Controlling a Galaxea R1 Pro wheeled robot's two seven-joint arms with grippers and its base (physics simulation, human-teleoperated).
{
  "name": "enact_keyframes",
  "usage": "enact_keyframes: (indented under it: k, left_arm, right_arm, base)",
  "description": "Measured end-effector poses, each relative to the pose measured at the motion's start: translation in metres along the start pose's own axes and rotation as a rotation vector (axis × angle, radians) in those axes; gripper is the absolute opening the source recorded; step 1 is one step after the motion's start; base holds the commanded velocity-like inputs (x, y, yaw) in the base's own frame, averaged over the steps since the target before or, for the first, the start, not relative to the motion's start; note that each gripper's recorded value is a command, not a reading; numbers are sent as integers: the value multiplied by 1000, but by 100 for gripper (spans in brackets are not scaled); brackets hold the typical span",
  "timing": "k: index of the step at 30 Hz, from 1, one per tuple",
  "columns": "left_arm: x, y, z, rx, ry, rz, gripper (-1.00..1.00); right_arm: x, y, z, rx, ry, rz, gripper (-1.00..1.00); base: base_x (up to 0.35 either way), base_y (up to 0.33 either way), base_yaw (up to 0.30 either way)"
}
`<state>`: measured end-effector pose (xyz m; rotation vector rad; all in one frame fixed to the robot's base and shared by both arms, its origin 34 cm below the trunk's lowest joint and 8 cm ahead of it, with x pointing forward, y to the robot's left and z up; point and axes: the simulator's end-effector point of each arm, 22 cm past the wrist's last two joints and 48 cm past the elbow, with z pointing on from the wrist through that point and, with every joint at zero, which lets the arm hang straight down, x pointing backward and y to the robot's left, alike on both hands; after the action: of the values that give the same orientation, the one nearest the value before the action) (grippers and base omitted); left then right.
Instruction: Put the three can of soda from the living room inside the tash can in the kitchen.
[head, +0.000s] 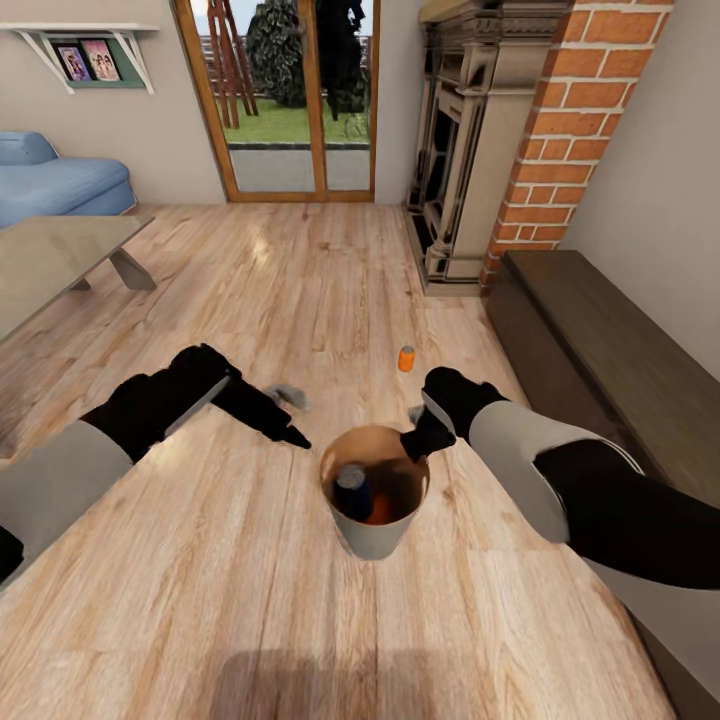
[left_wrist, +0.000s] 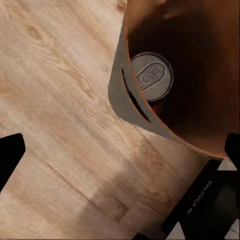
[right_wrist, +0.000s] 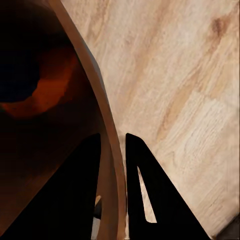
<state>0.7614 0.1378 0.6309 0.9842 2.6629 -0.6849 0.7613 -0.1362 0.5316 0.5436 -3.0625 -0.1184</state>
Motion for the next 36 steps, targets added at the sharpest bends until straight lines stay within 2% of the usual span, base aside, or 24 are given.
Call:
enact_keyframes:
  k: [1,2,3,4,5,6,7,10,12,14,17,18,20,23,25,29,30,33,36]
  left_arm:
    - [-1,3,-12,10,-22,0,100]
    - [2,5,-32,39,-54,-3,100]
    - [4,7,-43,55,-69,-11,100]
    - [7,11,-63,86,-102,-26,100]
    - [8,14,-75,100,-121,-39,100]
    - [9,24,-97,111,-164,-63,100]
    - [12,30,-108,111,-183,-81,100]
    - [26,49,-134,108,-238,-134,100]
    - [40,63,-141,96,-279,-152,100]
    - [47,69,-137,84,-282,-162,100]
    - [71,100,-122,-18,-260,-209,100]
    - [85,116,-114,-76,-242,-236,100]
    - [112,148,-96,-194,-200,-292,100]
    - [124,164,-81,-267,-181,-317,100]
    - [136,178,-70,-327,-169,-336,100]
    - [156,193,-56,-380,-156,-361,100]
    - [171,195,-45,-390,-145,-368,100]
    - [181,191,-33,-385,-137,-375,100]
    - [181,189,-25,-387,-145,-370,100]
  right_arm:
    - [2,-9,0,41,6,-23,-100]
    - [3,-17,0,81,12,-45,-100]
    - [3,-24,0,110,15,-62,-100]
    - [3,-27,-1,123,18,-69,-100]
    - [4,-27,0,121,18,-67,-100]
    - [5,-22,2,101,19,-57,-100]
    - [6,-16,4,71,19,-39,-100]
    - [7,2,7,-7,13,6,-100]
    - [9,2,9,-5,16,5,-100]
    - [11,-8,10,37,23,-18,-100]
    - [14,-21,10,89,33,-45,-100]
    - [14,-22,11,91,34,-45,-100]
    - [15,-19,12,71,32,-31,-100]
    - [14,-10,12,26,27,-4,-100]
    - [14,-9,12,19,26,2,-100]
    - [16,-20,12,60,32,-16,-100]
    - [17,-25,12,61,33,-7,-100]
    - [19,-31,13,76,37,-10,-100]
    - [19,-30,13,63,36,2,-100]
  base:
    - [0,0,0]
    - [0,0,0]
    - [0,0,0]
    - [0,0,0]
    - [0,0,0]
    - [0,0,0]
    - [0,0,0]
    - [0,0,0]
    - [0,0,0]
    - [0,0,0]
    - [0,0,0]
    - [0,0,0]
    - [0,0,0]
    - [0,0,0]
    - [0,0,0]
    - [0,0,0]
    - [0,0,0]
    - [0,0,0]
    - [0,0,0]
